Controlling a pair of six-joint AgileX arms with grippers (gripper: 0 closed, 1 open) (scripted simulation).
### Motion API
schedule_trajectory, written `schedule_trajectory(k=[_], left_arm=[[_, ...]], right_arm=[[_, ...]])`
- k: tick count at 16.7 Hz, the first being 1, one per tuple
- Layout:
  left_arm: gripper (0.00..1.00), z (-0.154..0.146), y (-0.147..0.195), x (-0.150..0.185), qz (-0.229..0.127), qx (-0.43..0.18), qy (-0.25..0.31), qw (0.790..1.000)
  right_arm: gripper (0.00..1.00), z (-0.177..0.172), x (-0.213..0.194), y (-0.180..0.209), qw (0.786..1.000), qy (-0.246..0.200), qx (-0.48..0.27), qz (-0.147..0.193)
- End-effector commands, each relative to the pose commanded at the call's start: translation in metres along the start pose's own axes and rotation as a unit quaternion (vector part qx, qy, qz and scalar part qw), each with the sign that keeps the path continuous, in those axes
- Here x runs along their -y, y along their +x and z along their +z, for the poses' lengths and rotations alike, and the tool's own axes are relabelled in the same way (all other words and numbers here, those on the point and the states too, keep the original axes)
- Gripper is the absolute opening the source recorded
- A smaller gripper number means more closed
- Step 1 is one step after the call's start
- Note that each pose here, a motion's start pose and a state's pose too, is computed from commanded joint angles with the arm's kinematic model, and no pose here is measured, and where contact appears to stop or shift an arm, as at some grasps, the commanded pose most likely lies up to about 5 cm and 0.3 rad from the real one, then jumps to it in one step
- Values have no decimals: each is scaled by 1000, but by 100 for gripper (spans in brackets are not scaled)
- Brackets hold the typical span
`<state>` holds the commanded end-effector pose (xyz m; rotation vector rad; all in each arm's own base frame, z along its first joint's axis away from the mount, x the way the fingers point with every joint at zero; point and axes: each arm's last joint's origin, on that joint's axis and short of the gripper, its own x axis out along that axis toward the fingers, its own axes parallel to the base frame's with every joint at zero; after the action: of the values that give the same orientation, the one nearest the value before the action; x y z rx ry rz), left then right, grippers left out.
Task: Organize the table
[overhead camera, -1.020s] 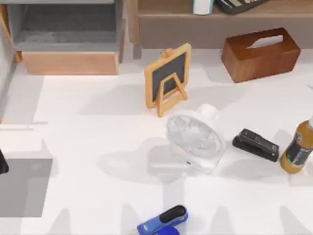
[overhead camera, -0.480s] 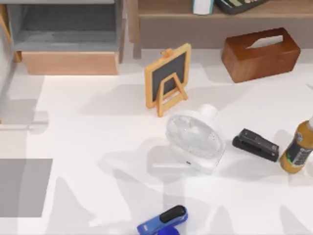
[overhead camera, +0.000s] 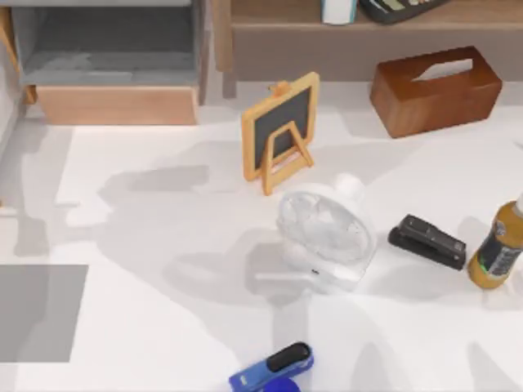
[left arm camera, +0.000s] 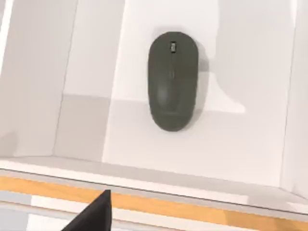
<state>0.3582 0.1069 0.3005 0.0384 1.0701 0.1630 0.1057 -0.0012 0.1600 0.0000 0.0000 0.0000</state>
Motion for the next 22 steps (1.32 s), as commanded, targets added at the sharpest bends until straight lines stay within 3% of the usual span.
schedule_trajectory(k=[4, 10, 14, 22], left_arm=[[100, 38, 75, -25, -18, -94, -3, 995], [100, 49, 166, -39, -47, -182, -1, 982], [100, 49, 188, -34, -58, -198, 7, 978], [100, 46, 193, -37, -58, -199, 6, 978]], right_arm=[[100, 0, 0, 0, 1000, 0, 0, 0], [100, 0, 0, 0, 1000, 0, 0, 0], [100, 0, 0, 0, 1000, 0, 0, 0], [100, 0, 0, 0, 1000, 0, 0, 0]])
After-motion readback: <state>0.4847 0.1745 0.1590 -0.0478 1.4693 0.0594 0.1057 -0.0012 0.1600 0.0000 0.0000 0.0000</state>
